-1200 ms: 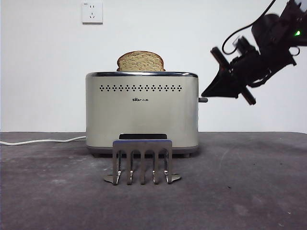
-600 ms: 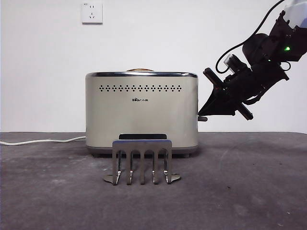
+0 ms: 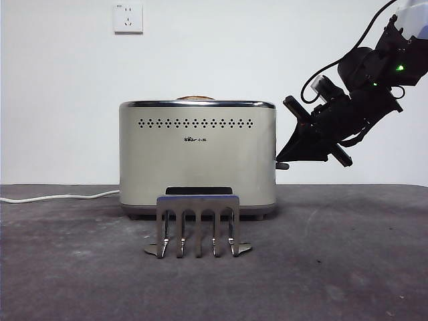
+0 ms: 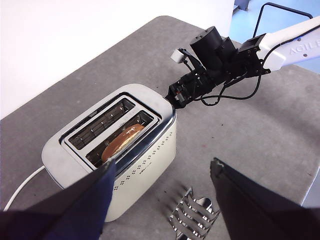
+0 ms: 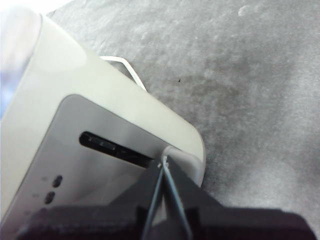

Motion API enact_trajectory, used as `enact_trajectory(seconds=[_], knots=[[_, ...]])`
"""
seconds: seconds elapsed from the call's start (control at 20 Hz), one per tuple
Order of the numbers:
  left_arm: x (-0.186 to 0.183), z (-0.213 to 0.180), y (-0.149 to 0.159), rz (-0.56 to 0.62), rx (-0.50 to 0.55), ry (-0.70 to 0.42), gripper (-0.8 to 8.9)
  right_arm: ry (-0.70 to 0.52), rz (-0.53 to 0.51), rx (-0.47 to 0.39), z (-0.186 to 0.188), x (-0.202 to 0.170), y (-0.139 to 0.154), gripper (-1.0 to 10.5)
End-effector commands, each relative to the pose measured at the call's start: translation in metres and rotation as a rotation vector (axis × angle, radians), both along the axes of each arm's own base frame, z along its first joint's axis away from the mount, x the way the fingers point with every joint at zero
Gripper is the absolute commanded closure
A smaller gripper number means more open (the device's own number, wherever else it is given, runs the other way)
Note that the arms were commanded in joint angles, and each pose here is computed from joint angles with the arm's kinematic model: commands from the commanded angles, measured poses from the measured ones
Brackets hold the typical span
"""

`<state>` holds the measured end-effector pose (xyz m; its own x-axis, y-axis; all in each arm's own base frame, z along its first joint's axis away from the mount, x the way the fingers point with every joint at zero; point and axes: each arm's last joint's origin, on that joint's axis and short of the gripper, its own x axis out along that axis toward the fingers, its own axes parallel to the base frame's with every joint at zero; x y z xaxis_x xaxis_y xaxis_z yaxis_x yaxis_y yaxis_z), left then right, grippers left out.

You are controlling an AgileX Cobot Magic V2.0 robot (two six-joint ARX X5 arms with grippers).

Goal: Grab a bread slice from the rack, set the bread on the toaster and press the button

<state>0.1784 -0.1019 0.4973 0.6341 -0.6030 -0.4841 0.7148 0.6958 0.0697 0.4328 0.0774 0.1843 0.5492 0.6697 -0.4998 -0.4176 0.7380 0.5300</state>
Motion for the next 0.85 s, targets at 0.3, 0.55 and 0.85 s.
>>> enact_trajectory(seconds=[0.3, 0.55, 0.85], knots=[[0.000, -0.001, 0.000, -0.001, -0.003, 0.011, 4.91, 0.119, -0.014, -0.045, -0.033, -0.004, 0.000, 9.6], [0.000, -0.001, 0.000, -0.001, -0.003, 0.011, 4.91, 0.097, -0.010, -0.031, -0.030, -0.003, 0.000, 9.6], [0.000, -0.001, 0.000, -0.001, -0.002, 0.013, 4.91, -0.101, 0.008, 0.032, 0.045, -0.016, -0.002, 9.6]])
